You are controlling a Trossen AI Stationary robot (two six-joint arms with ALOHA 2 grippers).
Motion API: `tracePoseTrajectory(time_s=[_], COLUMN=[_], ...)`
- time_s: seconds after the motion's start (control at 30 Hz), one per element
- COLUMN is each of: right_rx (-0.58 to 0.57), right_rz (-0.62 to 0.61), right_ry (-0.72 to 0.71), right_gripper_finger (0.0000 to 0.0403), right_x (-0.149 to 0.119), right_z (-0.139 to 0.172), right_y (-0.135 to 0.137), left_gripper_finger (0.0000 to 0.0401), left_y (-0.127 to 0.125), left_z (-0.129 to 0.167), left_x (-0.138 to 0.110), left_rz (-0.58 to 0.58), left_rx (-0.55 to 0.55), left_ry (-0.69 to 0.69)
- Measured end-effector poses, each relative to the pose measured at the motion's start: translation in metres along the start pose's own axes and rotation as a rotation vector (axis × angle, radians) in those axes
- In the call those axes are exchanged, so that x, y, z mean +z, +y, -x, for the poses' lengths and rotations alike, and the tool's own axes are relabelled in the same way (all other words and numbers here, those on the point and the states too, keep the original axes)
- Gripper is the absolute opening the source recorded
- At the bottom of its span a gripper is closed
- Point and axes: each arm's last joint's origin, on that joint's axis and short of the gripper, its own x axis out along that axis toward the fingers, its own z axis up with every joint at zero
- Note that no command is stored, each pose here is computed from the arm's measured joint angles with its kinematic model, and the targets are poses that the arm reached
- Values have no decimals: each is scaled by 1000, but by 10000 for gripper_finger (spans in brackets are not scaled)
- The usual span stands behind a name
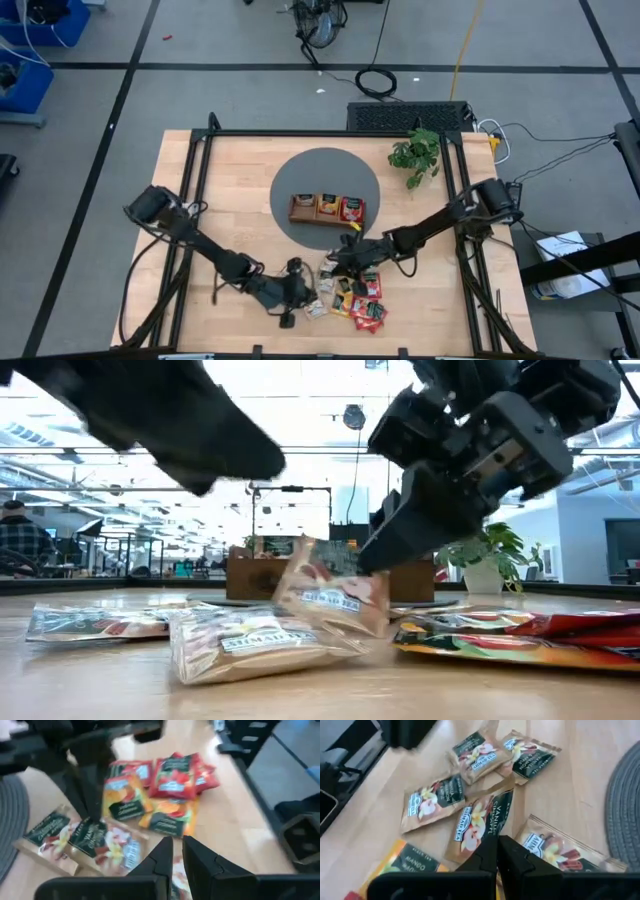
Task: Pick & Place Tea
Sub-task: Put the brown tea bag into the left section of the wooden organizer
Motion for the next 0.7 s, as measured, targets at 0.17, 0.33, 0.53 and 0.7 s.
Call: tracePoseTrajectory(time_s=[0.17,0.33,0.53,0.7], right_rx=[-12,-123,-315,-425], right_rz=[62,109,316,425], right_ry=[-18,40,19,16], right_gripper_finger=[0,0,0,0], right_x=[15,60,115,130], right_z=[11,23,35,44], right_y=[-1,-12,-30,-59], left_gripper_finger=[47,47,47,47], left_y=[-19,-39,-57,-64], left_z=[24,45,60,68], left_x=[-5,-16,-32,-41], left_rz=[-15,32,-38,-67], left_rx=[32,23,91,130], left_ry=[68,147,142,109])
